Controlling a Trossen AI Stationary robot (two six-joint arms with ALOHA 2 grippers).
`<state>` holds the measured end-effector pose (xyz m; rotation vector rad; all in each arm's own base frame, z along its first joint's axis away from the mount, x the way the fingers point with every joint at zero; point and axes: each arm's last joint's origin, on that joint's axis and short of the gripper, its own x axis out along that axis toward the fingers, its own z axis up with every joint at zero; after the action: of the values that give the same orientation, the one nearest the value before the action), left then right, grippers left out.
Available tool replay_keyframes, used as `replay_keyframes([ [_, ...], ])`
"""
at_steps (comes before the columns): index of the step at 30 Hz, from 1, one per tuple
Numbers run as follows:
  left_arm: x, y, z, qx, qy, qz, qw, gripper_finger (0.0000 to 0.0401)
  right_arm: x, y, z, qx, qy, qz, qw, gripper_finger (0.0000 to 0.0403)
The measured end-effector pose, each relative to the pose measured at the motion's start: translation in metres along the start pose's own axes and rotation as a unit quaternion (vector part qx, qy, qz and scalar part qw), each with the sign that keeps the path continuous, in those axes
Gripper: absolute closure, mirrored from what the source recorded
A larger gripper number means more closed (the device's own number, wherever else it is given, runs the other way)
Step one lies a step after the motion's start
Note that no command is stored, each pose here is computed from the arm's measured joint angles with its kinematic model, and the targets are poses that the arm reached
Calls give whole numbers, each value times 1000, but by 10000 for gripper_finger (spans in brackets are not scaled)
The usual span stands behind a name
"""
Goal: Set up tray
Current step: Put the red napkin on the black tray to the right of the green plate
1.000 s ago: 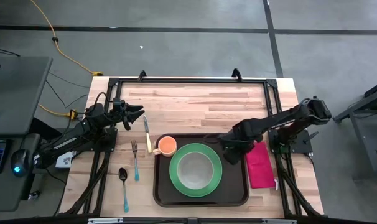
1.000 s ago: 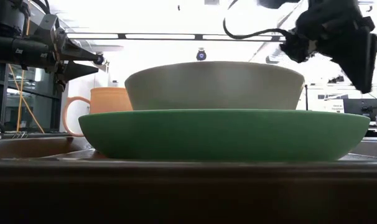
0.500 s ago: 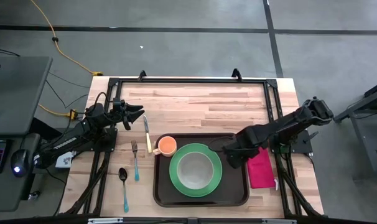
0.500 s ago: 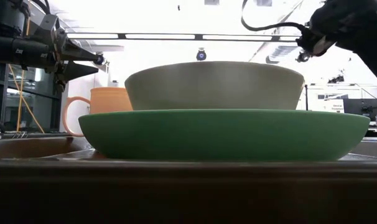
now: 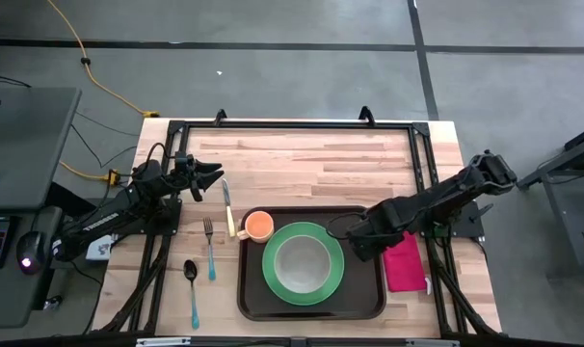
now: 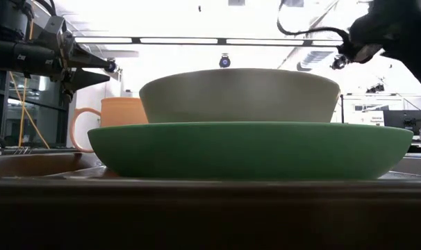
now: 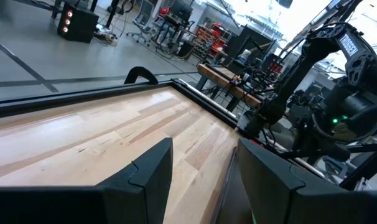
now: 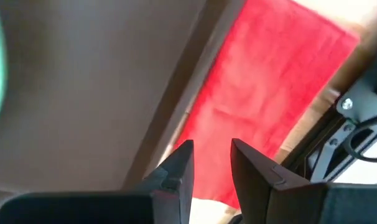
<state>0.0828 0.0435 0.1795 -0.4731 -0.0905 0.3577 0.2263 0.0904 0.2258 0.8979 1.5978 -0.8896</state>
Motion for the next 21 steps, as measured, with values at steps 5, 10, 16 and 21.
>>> replay_keyframes([
  [5,0,0,0,0,0,0,1000,190,19,-3,-1,2,27,-3,1000,320],
  [10,0,0,0,-9,0,0,1000,190,30,-7,0,10,36,-9,999,320],
  [16,0,0,0,-23,1,-1,1000,190,42,-1,3,10,32,39,999,320],
  [21,0,0,0,-25,0,-1,1000,190,55,-5,4,19,38,34,999,320],
])
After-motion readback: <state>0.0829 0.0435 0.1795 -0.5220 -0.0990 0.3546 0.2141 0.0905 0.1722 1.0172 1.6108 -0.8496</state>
